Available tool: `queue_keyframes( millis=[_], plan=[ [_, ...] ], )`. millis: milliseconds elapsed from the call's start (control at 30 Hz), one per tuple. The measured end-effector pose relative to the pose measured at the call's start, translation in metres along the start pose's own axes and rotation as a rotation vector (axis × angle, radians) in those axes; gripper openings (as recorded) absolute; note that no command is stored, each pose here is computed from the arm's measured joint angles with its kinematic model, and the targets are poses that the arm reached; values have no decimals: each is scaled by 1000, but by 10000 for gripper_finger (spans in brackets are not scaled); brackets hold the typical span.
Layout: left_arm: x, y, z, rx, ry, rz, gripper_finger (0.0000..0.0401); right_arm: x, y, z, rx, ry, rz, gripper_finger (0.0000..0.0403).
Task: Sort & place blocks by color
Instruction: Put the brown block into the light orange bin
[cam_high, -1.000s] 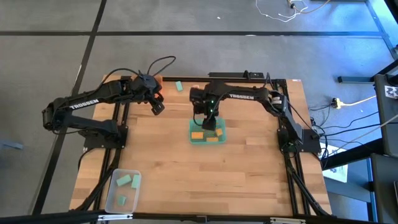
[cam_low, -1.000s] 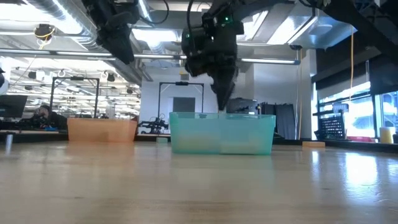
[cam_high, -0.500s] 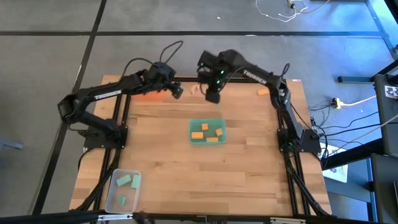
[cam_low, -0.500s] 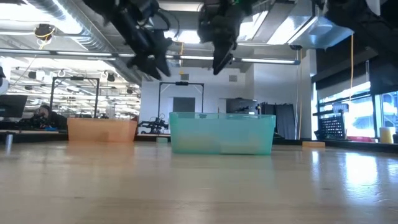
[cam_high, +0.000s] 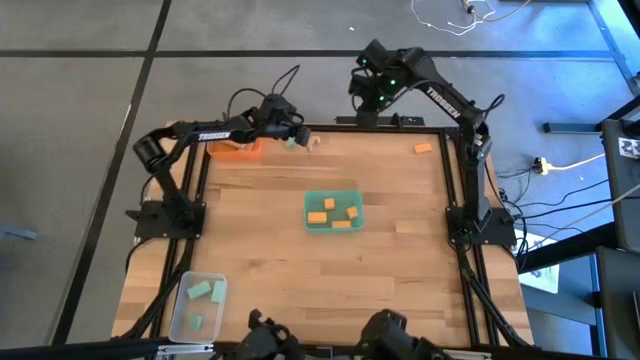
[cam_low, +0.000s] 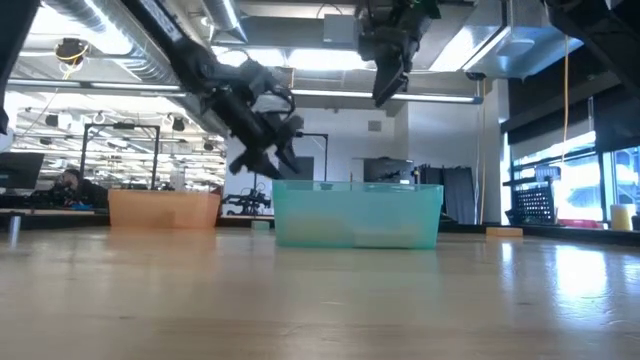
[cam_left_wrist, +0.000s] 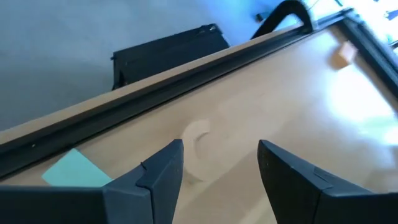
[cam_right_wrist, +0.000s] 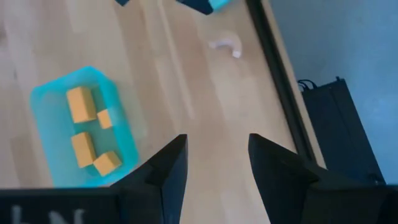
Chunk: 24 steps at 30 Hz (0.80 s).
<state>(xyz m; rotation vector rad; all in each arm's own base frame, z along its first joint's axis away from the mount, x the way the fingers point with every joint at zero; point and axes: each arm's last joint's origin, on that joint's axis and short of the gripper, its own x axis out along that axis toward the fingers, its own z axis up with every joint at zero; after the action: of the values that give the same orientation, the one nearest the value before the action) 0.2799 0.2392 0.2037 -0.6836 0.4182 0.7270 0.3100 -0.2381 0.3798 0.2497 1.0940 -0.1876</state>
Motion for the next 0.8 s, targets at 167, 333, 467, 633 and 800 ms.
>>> queue_keyframes(
  millis=[167,333,467,633,800],
  plan=[
    [22,16,-10,-21,51,-22,197,-3,-13,-3,27,-12,-16,169],
    [37,23,-21,-29,96,-30,197,-5,-19,-5,41,-17,-24,169],
    [46,25,-23,-31,109,-22,197,-5,-21,-6,41,-19,-26,169],
    [65,22,-12,-26,121,-32,196,-5,-21,-5,40,-20,-26,169],
    [82,19,-5,7,258,31,196,-5,-21,-5,41,-19,-26,169]
  ],
)
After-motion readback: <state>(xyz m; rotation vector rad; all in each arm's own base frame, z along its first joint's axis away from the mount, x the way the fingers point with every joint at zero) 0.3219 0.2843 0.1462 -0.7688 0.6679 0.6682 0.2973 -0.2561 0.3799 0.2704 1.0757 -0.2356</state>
